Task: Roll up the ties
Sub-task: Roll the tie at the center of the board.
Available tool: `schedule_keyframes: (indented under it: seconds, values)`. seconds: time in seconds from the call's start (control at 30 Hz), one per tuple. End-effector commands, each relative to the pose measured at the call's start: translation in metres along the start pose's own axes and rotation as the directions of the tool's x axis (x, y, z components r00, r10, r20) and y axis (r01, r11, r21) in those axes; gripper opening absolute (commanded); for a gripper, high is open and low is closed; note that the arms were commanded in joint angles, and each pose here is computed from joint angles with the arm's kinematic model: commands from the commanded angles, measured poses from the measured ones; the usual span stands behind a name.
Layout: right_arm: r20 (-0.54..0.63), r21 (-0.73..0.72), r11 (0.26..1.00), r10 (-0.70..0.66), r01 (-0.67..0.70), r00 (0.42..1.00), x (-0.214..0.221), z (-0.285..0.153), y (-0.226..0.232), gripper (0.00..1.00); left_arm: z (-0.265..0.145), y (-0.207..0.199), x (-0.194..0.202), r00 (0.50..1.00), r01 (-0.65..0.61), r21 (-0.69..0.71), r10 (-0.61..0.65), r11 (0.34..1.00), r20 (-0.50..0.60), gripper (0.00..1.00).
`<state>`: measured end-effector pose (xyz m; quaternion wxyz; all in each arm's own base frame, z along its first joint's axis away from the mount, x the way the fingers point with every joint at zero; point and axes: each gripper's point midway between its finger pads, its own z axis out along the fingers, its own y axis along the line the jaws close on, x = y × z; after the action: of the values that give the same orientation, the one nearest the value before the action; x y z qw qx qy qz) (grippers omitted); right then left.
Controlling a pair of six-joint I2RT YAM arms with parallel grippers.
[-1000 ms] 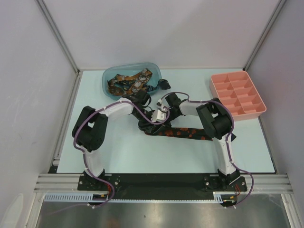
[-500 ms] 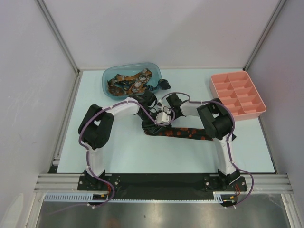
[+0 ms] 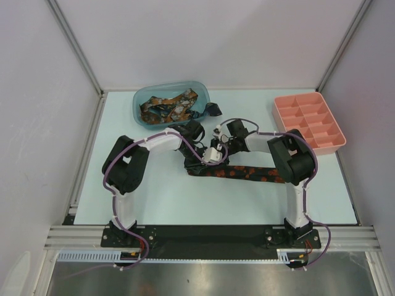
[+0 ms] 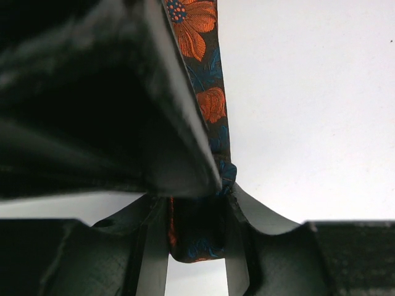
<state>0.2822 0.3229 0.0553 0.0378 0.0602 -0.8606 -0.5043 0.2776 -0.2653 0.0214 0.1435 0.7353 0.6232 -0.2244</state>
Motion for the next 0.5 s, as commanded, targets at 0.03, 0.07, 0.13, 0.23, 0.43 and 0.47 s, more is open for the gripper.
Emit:
schedule_keyframes:
  seconds: [0.03, 0.07, 0.13, 0.23, 0.43, 0.47]
  values:
    - [0.034, -0.068, 0.998, 0.014, -0.011, 0.999, -0.012, 0.005, 0.019, 0.4, 0.017, -0.011, 0.011, 0.999, 0.026, 0.052, -0.024, 0.998, -0.038, 0.38]
    - [0.031, -0.058, 0.998, 0.015, -0.013, 0.999, -0.013, 0.008, 0.016, 0.4, 0.017, -0.012, 0.011, 0.999, 0.029, 0.054, -0.026, 0.998, -0.04, 0.39]
    - [0.018, -0.054, 0.998, 0.014, -0.013, 1.0, -0.011, 0.014, 0.016, 0.39, 0.017, -0.01, 0.011, 0.999, 0.029, 0.051, -0.027, 0.998, -0.042, 0.39]
    - [0.015, -0.046, 0.999, 0.001, -0.001, 1.0, -0.014, 0.02, 0.013, 0.27, 0.017, -0.01, 0.011, 0.999, 0.034, 0.051, -0.032, 0.998, -0.042, 0.4]
    - [-0.004, 0.038, 0.999, 0.001, -0.001, 1.0, -0.01, 0.019, -0.011, 0.0, 0.016, -0.012, 0.01, 0.999, 0.04, 0.051, -0.039, 0.998, -0.032, 0.45]
    - [0.001, 0.06, 0.998, 0.0, 0.0, 1.0, -0.011, 0.017, -0.017, 0.0, 0.014, -0.012, 0.009, 0.999, 0.04, 0.048, -0.039, 0.998, -0.024, 0.46]
